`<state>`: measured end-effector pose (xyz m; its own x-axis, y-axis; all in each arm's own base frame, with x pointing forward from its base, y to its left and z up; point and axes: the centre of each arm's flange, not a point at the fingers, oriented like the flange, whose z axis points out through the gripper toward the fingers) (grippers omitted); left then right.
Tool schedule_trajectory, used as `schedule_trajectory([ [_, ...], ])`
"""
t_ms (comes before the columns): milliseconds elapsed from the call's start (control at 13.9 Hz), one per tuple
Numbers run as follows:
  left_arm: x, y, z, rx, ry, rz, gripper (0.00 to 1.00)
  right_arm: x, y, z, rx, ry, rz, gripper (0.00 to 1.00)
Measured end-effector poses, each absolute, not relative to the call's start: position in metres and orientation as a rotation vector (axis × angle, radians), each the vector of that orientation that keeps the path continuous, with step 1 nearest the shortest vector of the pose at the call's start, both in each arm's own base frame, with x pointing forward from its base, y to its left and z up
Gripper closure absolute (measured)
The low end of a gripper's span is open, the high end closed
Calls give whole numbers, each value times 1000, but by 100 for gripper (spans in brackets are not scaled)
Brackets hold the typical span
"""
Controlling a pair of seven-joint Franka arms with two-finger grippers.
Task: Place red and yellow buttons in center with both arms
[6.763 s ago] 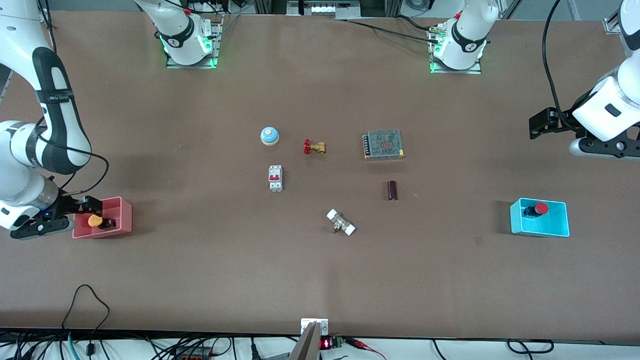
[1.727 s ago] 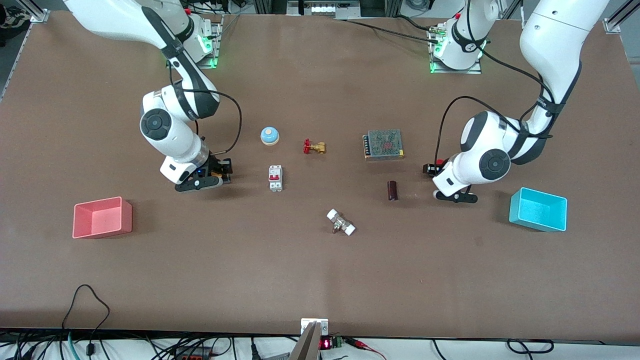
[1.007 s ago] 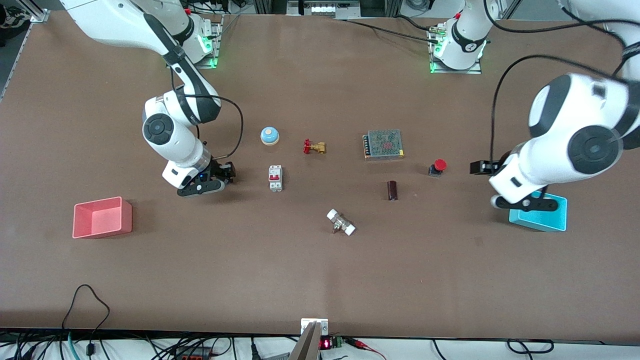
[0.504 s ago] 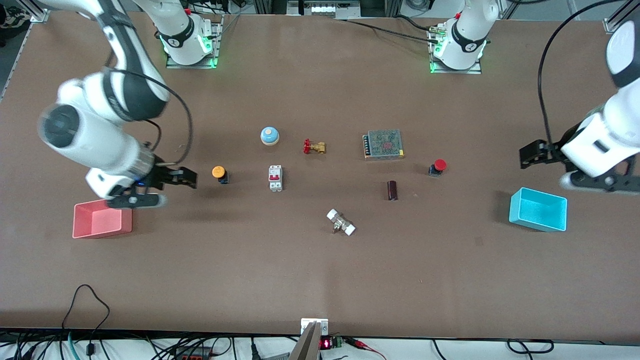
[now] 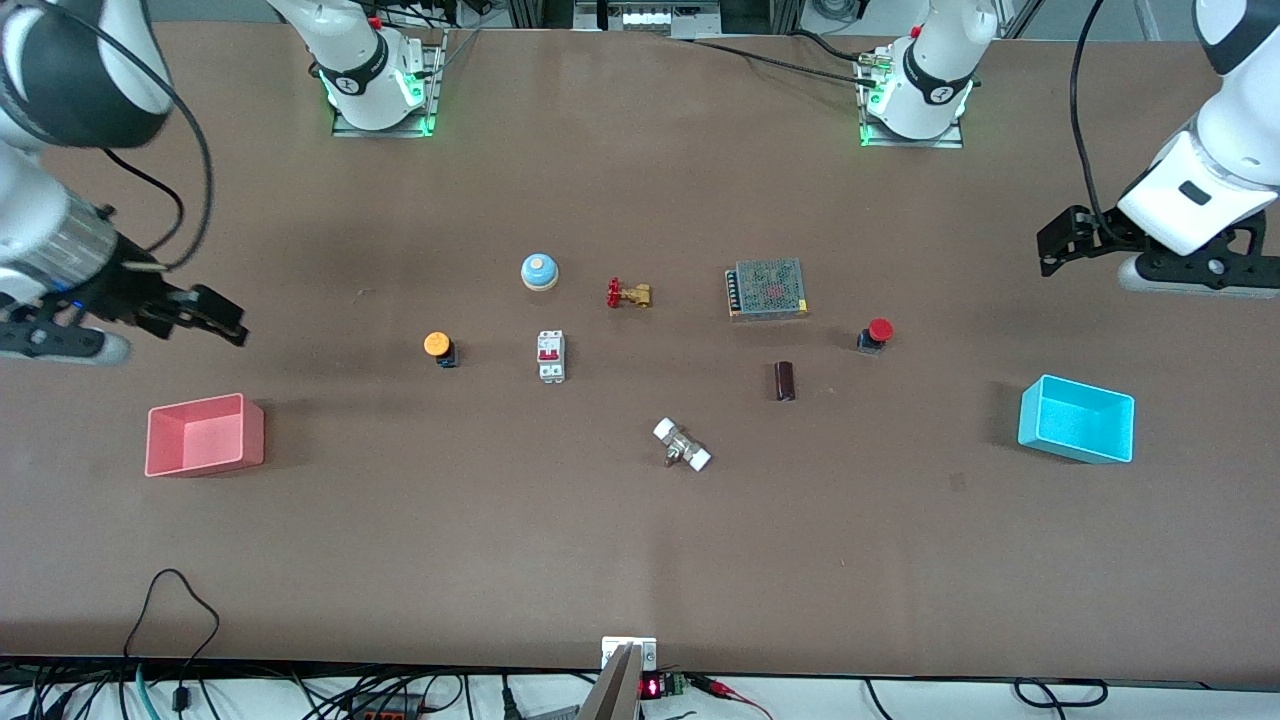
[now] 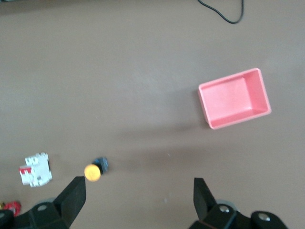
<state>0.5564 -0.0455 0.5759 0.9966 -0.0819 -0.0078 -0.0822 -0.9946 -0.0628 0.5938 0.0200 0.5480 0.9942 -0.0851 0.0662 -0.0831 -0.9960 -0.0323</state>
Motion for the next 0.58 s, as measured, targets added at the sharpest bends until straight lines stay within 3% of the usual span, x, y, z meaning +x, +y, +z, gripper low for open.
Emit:
schedule_trajectory([
  [216,558,-42,572,-3076,119,18,0,565,21,582,-3134,-19,-49,0],
  [576,558,-42,572,-3076,119,19,0,554,22,592,-3142,-41,-26,0],
])
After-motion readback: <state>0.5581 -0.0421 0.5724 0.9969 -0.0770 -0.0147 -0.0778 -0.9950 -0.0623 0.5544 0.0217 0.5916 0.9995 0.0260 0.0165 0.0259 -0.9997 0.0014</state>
